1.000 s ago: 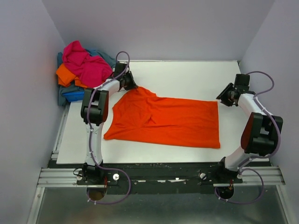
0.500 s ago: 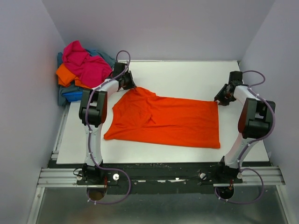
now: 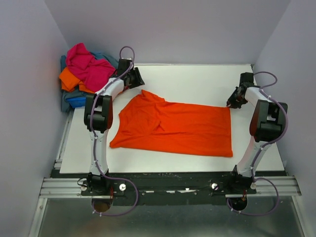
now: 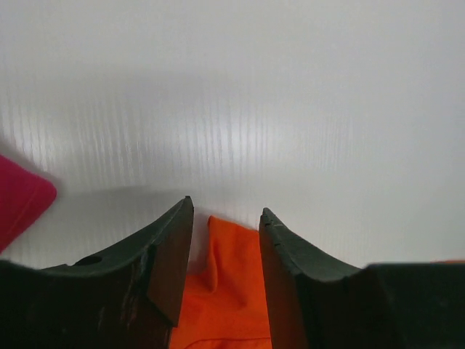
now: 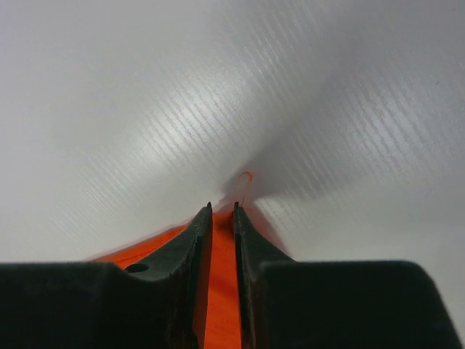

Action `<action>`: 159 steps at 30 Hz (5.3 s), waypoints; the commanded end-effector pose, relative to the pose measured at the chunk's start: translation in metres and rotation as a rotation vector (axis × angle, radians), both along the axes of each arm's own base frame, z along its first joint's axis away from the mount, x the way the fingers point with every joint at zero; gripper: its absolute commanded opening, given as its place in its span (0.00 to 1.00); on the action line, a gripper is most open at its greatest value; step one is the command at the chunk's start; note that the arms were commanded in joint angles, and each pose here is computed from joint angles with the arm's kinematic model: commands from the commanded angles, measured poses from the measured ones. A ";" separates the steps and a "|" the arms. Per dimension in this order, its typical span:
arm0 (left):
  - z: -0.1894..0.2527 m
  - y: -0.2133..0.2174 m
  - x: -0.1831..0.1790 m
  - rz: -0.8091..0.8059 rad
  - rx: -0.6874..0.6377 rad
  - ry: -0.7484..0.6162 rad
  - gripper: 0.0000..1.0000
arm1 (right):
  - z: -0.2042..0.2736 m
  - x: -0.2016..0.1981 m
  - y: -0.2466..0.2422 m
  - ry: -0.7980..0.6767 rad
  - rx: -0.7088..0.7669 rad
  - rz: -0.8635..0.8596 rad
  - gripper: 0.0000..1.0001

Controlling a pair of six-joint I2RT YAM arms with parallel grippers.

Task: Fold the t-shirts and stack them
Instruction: Grap the side of the flattened tshirt furthest away from the robot with both arms, then fold the other side of the tshirt into a rectangle

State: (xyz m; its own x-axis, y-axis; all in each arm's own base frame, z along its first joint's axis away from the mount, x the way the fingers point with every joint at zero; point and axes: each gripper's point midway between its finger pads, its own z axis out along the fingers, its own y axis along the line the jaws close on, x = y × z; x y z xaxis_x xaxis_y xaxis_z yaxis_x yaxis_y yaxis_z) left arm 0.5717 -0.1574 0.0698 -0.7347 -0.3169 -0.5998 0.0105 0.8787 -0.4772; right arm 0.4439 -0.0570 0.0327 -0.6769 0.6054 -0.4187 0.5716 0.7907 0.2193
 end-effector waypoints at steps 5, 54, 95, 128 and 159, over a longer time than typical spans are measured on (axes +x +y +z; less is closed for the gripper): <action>-0.017 -0.009 0.009 -0.010 -0.037 0.076 0.53 | 0.006 -0.006 0.001 0.027 -0.020 0.019 0.01; 0.066 -0.015 -0.037 -0.064 -0.086 -0.233 0.00 | 0.054 -0.025 0.007 -0.060 -0.024 0.025 0.01; 0.073 0.037 -0.186 0.126 -0.044 -0.294 0.00 | 0.033 -0.139 0.005 0.054 -0.059 -0.187 0.01; 0.007 0.044 -0.277 0.208 -0.053 -0.079 0.30 | 0.060 -0.139 0.024 -0.152 -0.001 -0.091 0.36; 0.018 0.046 -0.248 0.254 0.015 -0.032 0.43 | 0.031 -0.137 0.112 -0.094 0.242 0.205 0.01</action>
